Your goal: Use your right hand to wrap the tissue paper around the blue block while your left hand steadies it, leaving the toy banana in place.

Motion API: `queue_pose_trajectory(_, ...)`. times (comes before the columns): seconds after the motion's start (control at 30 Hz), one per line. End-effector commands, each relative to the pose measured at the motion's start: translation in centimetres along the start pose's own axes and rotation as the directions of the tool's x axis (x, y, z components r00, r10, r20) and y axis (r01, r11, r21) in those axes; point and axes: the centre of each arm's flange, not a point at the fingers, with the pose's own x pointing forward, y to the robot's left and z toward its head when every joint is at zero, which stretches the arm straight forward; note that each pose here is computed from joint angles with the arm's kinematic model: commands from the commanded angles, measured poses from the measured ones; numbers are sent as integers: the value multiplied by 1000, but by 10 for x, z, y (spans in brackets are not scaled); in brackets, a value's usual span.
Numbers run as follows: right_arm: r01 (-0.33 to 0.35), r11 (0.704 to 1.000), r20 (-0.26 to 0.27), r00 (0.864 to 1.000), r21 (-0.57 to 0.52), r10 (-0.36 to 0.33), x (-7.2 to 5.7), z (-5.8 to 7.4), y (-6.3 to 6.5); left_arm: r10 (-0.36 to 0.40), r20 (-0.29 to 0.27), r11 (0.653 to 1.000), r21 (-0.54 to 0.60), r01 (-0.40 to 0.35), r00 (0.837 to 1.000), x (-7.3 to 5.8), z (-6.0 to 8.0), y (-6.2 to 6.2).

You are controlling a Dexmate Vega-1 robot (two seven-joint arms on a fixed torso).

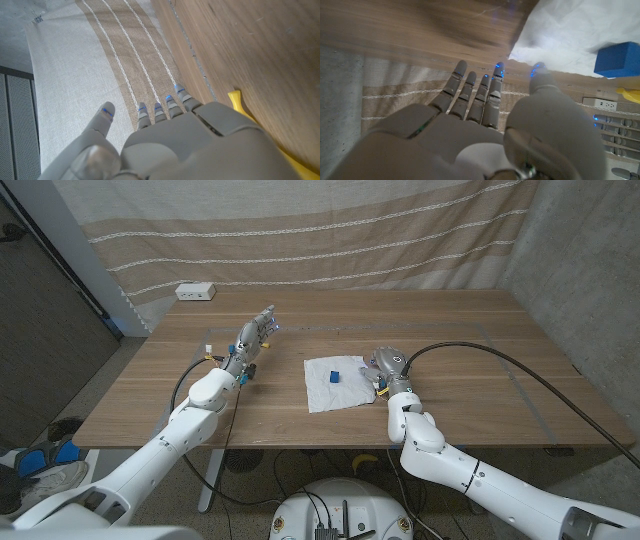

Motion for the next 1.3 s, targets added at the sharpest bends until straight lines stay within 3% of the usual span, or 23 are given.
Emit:
queue_pose_trajectory(0.03,-31,999,-16,999,-24,30,2,-5,7,2,2,1000,7,-2,1000,-3,2,-1)
queue_pose_trajectory(0.53,-42,998,31,999,-42,43,6,-4,19,15,0,1000,5,-15,1000,-6,3,1)
queue_pose_trajectory(1.03,42,999,158,986,13,-44,9,-1,32,28,-10,1000,5,-27,1000,-9,0,5)
queue_pose_trajectory(1.3,110,992,144,982,64,-118,8,-6,26,23,-13,1000,4,-23,1000,-7,-1,5)
